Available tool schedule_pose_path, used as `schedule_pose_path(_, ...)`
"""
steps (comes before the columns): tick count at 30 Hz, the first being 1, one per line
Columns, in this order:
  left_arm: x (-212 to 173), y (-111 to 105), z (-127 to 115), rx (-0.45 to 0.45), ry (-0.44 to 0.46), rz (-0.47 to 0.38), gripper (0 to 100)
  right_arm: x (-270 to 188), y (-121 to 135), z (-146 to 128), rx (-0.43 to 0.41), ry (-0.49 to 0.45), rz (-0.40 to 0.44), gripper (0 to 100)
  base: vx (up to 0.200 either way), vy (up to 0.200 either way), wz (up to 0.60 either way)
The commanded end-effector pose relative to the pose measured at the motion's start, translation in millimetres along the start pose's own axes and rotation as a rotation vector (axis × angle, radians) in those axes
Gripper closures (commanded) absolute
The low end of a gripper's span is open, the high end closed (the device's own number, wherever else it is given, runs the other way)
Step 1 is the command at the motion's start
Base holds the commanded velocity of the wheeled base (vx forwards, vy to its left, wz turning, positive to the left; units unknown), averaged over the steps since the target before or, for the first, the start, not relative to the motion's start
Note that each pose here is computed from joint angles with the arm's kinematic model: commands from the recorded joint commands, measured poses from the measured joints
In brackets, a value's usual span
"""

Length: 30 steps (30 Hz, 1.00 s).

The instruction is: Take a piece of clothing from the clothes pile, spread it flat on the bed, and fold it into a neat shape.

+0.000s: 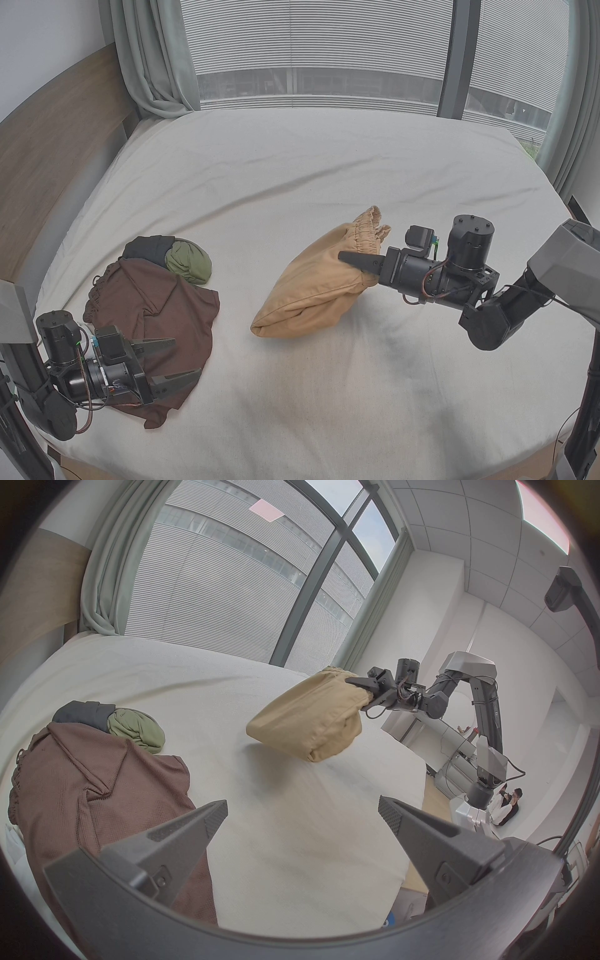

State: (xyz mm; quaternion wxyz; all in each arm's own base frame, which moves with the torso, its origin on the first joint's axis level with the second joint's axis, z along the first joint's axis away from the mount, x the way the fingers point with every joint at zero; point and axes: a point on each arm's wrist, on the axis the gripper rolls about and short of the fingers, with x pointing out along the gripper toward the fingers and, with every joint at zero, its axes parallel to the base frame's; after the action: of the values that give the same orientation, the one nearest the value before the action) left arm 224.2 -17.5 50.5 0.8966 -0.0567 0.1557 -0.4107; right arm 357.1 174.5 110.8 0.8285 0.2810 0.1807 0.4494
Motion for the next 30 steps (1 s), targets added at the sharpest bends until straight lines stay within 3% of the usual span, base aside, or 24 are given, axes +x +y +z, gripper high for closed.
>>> schedule_pose_path(1, 0, 0, 1, 0.003, -0.002, -0.001, 0, 14, -13, 6, -0.002, -0.009, -0.005, 100, 0.0, 0.0, 0.0)
schedule_pose_path(13, 0, 0, 0, 0.001, -0.003, -0.012, 0, 26, -38, -2, 0.019, 0.006, -0.034, 100, 0.0, 0.0, 0.0)
schedule_pose_path(19, 0, 0, 0, 0.0, -0.002, -0.014, 0, 29, -38, 0, 0.013, 0.0, -0.027, 100, 0.0, 0.0, 0.0)
schedule_pose_path(30, 0, 1, 0, -0.003, -0.001, -0.014, 0, 43, -29, 31, -0.022, -0.043, 0.005, 100, 0.0, 0.0, 0.0)
